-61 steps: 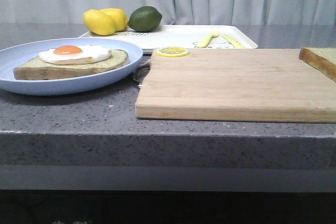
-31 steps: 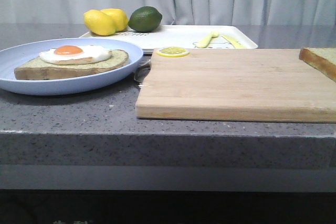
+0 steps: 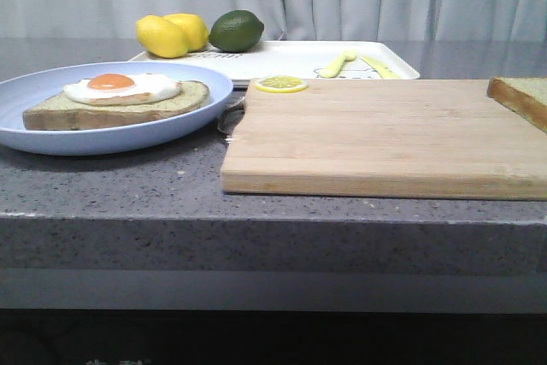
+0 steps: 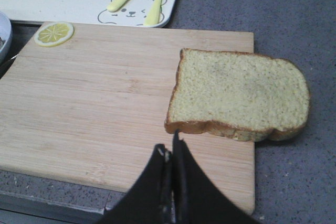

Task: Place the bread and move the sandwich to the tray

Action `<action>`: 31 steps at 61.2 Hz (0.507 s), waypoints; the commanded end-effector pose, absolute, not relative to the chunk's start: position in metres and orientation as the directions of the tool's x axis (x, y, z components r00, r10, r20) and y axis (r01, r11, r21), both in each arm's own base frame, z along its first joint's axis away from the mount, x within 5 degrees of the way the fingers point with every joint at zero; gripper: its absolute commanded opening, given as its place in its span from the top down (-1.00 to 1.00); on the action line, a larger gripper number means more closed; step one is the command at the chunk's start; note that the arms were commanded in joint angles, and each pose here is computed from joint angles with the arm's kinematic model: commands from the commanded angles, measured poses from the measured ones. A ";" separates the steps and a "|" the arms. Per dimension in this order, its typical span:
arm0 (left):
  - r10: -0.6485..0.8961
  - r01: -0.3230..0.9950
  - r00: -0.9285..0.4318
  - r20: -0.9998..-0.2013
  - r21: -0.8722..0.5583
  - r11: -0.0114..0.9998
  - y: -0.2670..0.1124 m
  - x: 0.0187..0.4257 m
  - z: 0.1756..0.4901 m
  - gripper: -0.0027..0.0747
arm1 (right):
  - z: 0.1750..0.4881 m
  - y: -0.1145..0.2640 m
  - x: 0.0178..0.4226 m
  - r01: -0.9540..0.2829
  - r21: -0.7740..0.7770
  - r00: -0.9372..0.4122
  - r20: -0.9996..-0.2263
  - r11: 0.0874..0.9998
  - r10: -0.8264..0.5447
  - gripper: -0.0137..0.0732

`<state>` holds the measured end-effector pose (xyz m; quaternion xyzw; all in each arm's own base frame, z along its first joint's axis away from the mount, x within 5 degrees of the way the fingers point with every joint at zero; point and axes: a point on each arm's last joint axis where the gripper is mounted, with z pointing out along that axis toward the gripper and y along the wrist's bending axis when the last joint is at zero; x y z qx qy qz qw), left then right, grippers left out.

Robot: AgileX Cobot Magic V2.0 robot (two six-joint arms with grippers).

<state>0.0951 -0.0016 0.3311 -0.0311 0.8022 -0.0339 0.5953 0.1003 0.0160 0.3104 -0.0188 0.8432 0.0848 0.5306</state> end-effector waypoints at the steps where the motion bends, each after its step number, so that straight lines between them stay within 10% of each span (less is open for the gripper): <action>1: -0.095 -0.007 -0.200 -0.975 -0.095 0.995 -0.001 0.100 0.347 0.98 | 0.324 0.015 0.106 -0.114 0.113 -0.373 -0.926 0.987 0.063 0.73; 10: -0.073 -0.013 -0.208 -0.975 -0.072 0.997 0.000 0.102 0.347 0.67 | 0.322 0.015 0.109 -0.113 0.113 -0.385 -0.921 0.987 0.061 0.17; 20: -0.073 -0.013 -0.208 -0.975 -0.072 0.997 0.000 0.102 0.347 -0.24 | 0.322 0.015 0.109 -0.113 0.113 -0.387 -0.920 0.987 0.061 -0.54; 31: -0.073 -0.013 -0.209 -0.975 -0.072 0.997 0.000 0.102 0.346 -0.43 | 0.321 0.016 0.108 -0.115 0.122 -0.401 -0.914 0.986 0.066 -0.60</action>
